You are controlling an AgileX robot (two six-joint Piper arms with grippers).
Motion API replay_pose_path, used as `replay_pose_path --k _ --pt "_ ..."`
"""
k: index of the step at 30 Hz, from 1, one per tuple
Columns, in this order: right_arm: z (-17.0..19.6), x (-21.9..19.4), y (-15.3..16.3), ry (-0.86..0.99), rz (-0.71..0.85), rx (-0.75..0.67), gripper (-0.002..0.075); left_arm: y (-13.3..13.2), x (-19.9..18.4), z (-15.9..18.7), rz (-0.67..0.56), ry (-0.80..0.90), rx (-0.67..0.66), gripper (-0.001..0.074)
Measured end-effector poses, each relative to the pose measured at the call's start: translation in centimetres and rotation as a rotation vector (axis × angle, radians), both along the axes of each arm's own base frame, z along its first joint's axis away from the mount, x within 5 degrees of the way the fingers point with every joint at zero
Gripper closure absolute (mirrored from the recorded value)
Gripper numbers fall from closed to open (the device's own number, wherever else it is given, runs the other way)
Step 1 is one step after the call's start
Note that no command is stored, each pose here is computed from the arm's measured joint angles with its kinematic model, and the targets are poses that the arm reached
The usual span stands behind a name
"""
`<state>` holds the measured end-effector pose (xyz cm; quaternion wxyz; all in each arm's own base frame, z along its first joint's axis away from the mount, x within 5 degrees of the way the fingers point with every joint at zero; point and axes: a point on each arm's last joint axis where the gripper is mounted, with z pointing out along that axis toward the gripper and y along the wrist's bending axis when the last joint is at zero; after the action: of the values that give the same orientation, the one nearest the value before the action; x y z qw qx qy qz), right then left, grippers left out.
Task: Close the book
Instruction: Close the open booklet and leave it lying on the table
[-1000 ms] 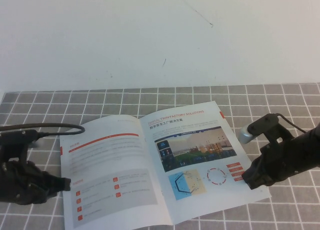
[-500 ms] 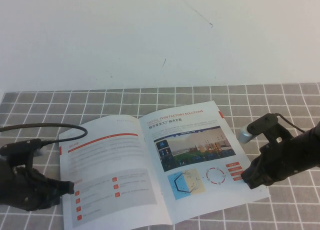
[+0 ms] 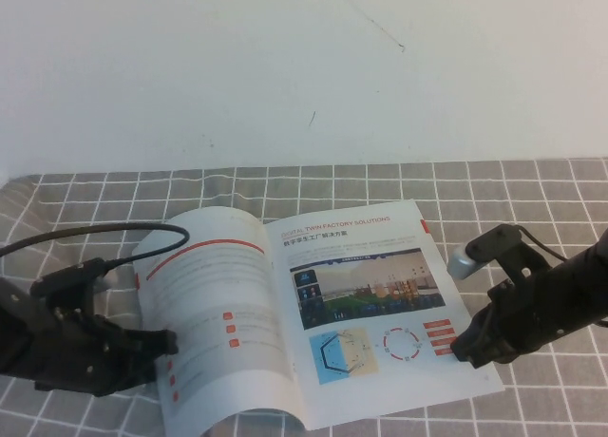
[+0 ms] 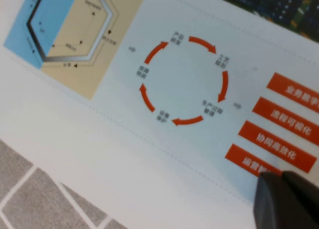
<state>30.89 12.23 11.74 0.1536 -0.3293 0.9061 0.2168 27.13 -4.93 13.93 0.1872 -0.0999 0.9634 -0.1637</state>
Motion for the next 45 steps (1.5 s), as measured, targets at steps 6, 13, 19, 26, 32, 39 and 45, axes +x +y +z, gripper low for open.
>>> replay_pose_path --k 6,13,19,26,32,39,45 --pt "0.0 -0.1 0.0 0.006 0.003 0.004 0.0729 -3.7 0.8 1.3 -0.114 -0.012 -0.088 0.0739" --pt "0.0 -0.1 0.1 0.009 0.002 0.008 0.0729 -6.1 2.7 5.3 -0.145 -0.141 -0.172 0.0739" --pt "0.0 0.0 0.0 0.027 -0.050 0.014 0.0729 -9.4 2.6 8.1 -0.239 -0.231 -0.238 0.0739" --pt "1.4 0.1 -0.9 0.002 -0.152 -0.032 0.0729 -12.0 1.6 8.9 -0.401 -0.314 -0.186 0.0739" --pt "7.3 -0.3 -4.6 -0.160 -0.216 -0.100 0.0729 -8.5 1.0 12.6 -0.390 -0.433 -0.055 0.0739" --pt "16.5 -3.4 -8.3 -0.452 -0.316 -0.097 0.0729 -2.8 -2.2 18.2 -0.300 -0.551 0.218 0.0739" --pt "22.5 -8.6 -8.7 -0.673 -0.304 -0.056 0.0729 0.9 -6.9 21.3 -0.142 -0.568 0.365 0.0739"
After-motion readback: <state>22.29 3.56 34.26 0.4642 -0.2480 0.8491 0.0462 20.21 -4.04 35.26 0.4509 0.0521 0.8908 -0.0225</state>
